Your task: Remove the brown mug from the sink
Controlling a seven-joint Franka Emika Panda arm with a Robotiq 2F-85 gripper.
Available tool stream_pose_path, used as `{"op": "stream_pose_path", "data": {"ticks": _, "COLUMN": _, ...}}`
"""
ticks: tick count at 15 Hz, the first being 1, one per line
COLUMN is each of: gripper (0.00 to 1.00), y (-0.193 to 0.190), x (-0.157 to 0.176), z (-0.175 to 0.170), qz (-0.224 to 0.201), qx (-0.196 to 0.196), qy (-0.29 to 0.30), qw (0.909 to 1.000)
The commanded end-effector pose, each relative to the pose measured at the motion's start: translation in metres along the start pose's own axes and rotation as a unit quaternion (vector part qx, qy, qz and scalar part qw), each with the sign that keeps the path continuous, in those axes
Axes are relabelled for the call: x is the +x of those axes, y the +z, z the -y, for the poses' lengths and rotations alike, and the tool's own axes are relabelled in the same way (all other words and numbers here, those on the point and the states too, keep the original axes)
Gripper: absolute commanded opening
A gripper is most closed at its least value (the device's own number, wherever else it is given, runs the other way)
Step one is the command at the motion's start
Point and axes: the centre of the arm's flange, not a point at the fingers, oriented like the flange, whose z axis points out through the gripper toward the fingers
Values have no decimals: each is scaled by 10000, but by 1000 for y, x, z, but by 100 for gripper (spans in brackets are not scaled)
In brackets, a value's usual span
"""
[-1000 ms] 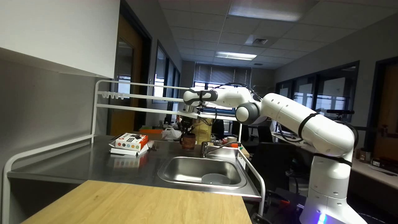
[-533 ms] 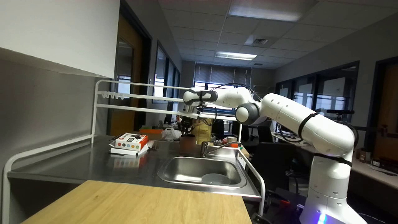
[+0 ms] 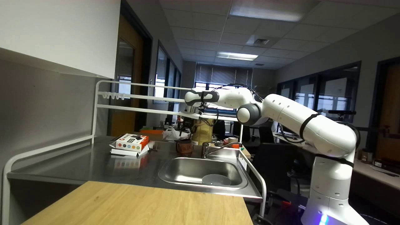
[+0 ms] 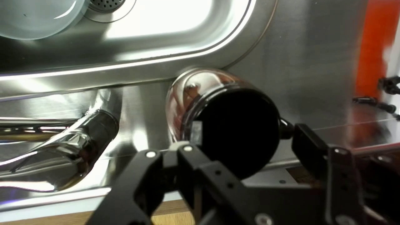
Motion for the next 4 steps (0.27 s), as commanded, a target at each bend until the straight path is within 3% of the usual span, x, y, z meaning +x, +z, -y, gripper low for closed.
{"op": "stream_pose_path", "data": {"ticks": 1, "gripper": 100, "y": -9, "x": 49, "z": 56, "qz": 51, "qx": -5, "qy": -90, "qw": 9999}}
{"op": "stream_pose_path", "data": {"ticks": 4, "gripper": 100, "y": -13, "x": 48, "z": 55, "qz": 98, "qx": -42, "qy": -102, "qw": 9999}}
